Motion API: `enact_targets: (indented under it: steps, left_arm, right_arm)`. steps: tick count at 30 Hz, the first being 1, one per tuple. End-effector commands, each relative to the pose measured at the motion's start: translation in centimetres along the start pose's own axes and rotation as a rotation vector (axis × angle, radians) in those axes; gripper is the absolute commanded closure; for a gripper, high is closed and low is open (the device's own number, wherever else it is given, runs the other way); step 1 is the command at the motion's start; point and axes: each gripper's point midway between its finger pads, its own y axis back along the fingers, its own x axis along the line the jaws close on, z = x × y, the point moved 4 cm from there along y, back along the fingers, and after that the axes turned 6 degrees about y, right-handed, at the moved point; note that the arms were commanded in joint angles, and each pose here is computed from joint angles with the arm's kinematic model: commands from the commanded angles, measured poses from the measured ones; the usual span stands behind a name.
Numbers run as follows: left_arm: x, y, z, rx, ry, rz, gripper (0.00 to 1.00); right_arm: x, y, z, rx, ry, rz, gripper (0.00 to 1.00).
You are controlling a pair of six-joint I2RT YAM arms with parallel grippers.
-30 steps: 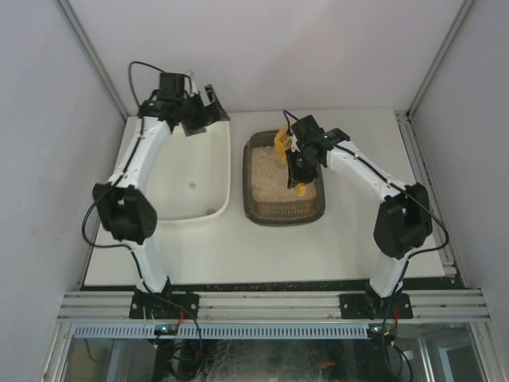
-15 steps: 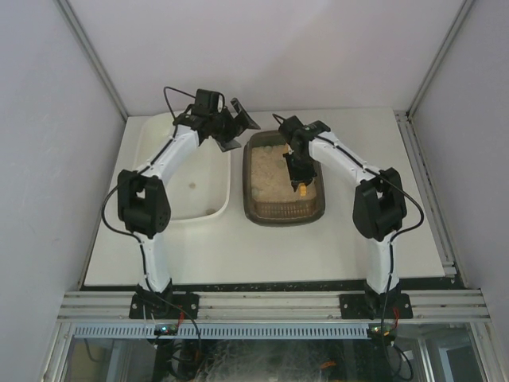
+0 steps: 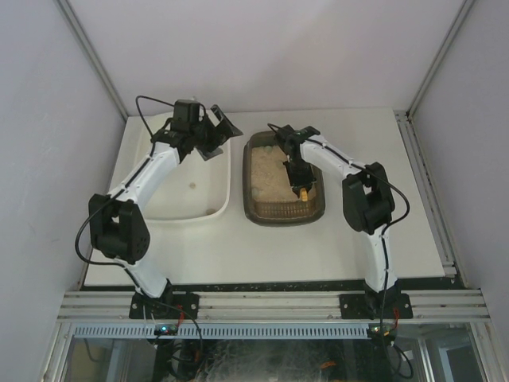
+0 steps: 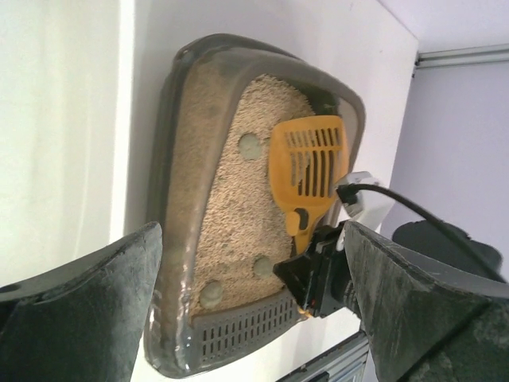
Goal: Clean the litter box
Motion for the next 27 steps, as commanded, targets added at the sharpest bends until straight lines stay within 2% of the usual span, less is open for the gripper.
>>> enact_targets:
  steps: [1, 5, 15, 27]
  left_arm:
    - [-0.4, 2.0, 0.9, -0.085, -0.043, -0.054, 0.0]
    - [0.0, 2.4, 1.3, -0.111, -0.051, -0.049, 0.0]
    - [0.8, 2.2, 1.6, -0.108, -0.042, -0.026, 0.0]
    - [1.7, 2.4, 1.9, -0.11, -0.045, -0.012, 0.0]
  right_arm:
    - [0.4, 0.1, 1.2, -0.036, 0.003, -0.016, 1.0]
    - [2.2, -0.7, 1.5, -0.004, 0.024, 0.082, 1.0]
    - [6.4, 0.6, 1.3, 0.06, 0.05, 0.416, 1.0]
    - [8.2, 0.6, 1.2, 0.077, -0.039, 0.728, 1.0]
